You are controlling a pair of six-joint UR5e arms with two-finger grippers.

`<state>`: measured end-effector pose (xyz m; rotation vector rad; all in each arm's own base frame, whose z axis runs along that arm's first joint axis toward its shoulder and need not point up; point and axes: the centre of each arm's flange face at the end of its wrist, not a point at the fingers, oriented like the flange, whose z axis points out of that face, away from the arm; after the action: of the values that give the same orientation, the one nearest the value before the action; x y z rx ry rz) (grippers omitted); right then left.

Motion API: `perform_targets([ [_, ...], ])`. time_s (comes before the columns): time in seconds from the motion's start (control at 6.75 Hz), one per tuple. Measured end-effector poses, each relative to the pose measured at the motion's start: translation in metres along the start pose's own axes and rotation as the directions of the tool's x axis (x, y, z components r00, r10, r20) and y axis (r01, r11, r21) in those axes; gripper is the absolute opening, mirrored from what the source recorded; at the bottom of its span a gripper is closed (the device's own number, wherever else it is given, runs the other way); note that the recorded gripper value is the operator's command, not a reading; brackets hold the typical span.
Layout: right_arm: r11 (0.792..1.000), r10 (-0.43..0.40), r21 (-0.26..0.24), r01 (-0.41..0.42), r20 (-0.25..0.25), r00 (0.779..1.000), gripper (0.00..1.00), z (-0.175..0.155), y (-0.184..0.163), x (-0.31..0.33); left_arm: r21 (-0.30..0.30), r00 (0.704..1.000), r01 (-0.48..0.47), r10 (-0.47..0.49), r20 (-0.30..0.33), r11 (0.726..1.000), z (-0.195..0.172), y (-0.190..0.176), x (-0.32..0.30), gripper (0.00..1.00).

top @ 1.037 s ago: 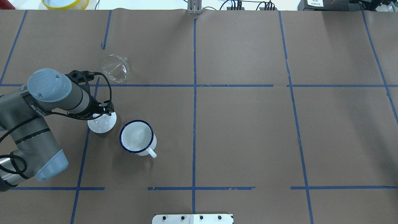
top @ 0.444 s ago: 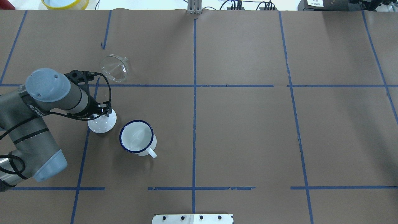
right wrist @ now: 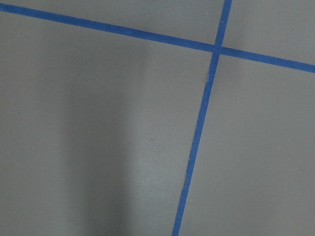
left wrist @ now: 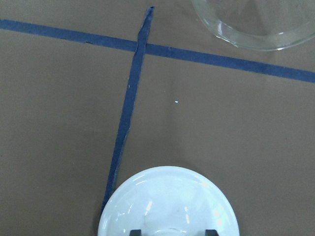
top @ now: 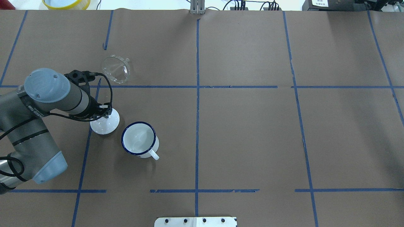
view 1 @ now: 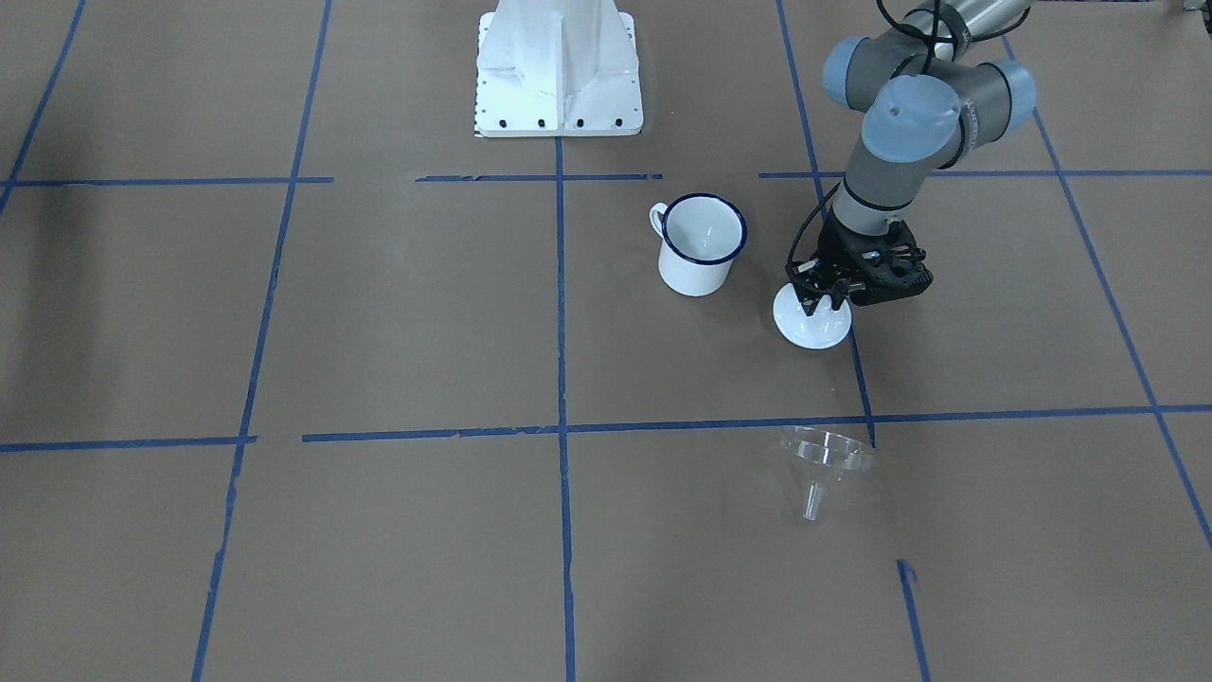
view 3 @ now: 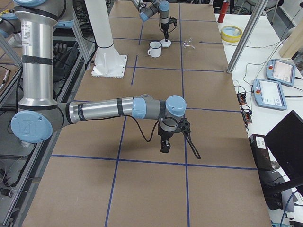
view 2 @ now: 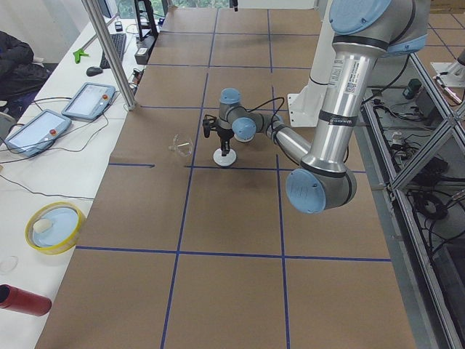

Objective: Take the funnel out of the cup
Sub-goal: 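Lift the white lid with the left gripper and carry it over the mug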

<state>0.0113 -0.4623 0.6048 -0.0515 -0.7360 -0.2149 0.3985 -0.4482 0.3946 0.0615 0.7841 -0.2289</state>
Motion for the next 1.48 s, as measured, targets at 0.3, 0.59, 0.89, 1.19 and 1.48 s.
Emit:
perform_targets([
  [0.3,1.0,0.0,0.0,0.0,0.0,1.0,1.0,0.0,0.0,0.0,0.014,1.0,0.012,-0.012,-0.009,1.0,-0.03,-0.002,-0.002,0.0],
  [0.59,1.0,0.0,0.0,0.0,0.0,1.0,1.0,0.0,0.0,0.0,0.055,0.999,0.053,-0.053,0.003,0.997,-0.098,-0.015,-0.007,0.0],
  [0.89,1.0,0.0,0.0,0.0,0.0,1.0,1.0,0.0,0.0,0.0,0.06,0.996,0.087,-0.088,0.015,0.994,-0.163,-0.009,0.006,0.0],
  [1.19,1.0,0.0,0.0,0.0,0.0,1.0,1.0,0.0,0.0,0.0,0.002,0.981,0.195,-0.195,-0.004,0.981,-0.181,0.016,0.046,0.0],
  [1.48,1.0,0.0,0.0,0.0,0.0,1.0,1.0,0.0,0.0,0.0,-0.059,0.969,0.246,-0.246,-0.002,0.968,-0.164,0.05,0.091,0.0],
])
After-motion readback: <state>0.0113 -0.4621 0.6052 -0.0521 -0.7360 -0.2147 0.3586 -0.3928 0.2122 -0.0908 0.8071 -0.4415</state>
